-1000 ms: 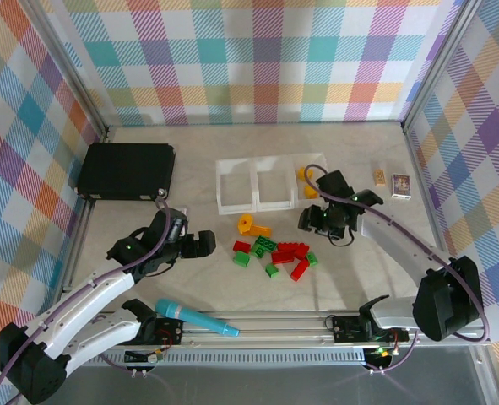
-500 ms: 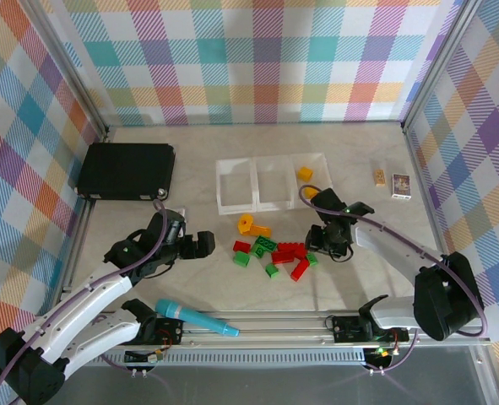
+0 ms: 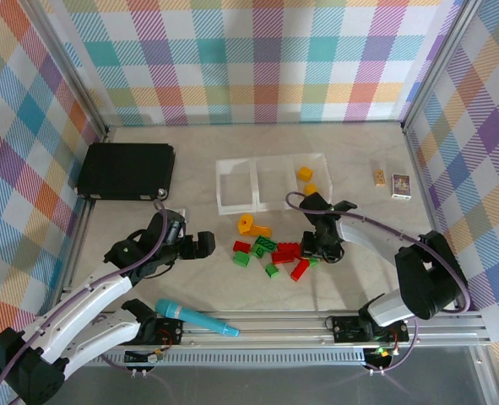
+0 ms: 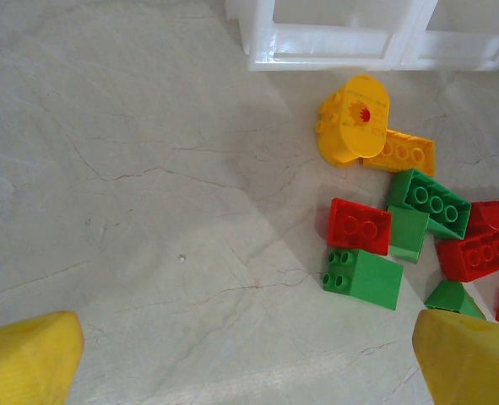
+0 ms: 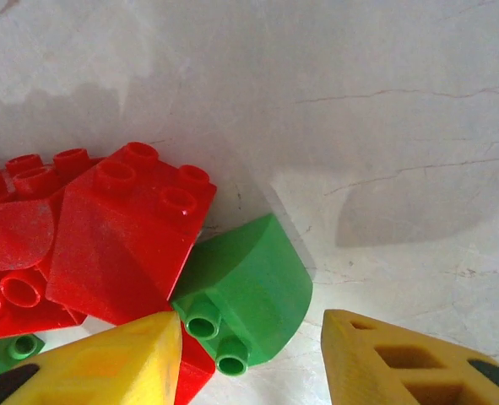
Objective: Sort the legos into containers by color
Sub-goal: Rotate the lego at the bottom-right of the table.
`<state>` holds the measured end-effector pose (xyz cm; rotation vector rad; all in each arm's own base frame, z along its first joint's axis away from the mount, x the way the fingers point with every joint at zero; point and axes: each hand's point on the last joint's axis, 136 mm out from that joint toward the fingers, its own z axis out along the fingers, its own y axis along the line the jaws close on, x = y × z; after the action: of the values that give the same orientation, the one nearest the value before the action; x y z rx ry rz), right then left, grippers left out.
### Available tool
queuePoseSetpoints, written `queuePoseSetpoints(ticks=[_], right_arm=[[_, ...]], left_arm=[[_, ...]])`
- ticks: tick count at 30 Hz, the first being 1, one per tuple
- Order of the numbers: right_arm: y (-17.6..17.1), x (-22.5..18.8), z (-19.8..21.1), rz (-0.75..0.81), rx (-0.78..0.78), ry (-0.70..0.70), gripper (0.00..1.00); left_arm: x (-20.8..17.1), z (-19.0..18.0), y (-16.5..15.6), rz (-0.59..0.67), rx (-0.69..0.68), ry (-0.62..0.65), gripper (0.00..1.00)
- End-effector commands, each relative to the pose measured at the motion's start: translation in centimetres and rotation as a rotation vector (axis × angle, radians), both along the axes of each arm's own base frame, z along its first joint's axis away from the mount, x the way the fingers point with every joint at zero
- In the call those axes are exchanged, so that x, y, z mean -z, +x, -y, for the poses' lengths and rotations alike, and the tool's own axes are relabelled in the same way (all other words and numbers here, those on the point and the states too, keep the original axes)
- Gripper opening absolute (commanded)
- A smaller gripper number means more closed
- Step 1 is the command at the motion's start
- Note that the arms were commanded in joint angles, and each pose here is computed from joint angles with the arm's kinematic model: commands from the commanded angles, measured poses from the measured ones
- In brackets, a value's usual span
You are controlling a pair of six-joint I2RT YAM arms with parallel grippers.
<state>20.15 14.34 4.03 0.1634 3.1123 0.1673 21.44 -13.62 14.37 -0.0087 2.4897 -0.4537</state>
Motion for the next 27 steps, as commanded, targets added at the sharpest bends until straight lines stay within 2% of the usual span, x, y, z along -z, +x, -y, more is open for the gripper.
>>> queuePoseSetpoints(ticks=[1, 6, 18, 27], right_arm=[[0.6, 0.0, -0.9, 0.009, -0.024, 0.016, 0.48], [0.5, 1.0, -0.7, -0.013, -0.029, -0.010, 0.48], [0.2, 1.5, 1.7, -0.005, -0.022, -0.116, 0.40], [-0.6, 1.2, 3.1, 0.014, 0.020, -0.104, 0.38]], left_arm=[[0.3, 0.2, -0.3, -0.006, 0.016, 0.006, 1.00], [0.5, 0.2, -0.3, -0.006, 0.016, 0.009, 1.00], [0.2, 0.2, -0.1, 0.001, 0.015, 0.007, 1.00], [0.0, 0.4, 0.0, 0.006, 0.019, -0.002, 1.00]])
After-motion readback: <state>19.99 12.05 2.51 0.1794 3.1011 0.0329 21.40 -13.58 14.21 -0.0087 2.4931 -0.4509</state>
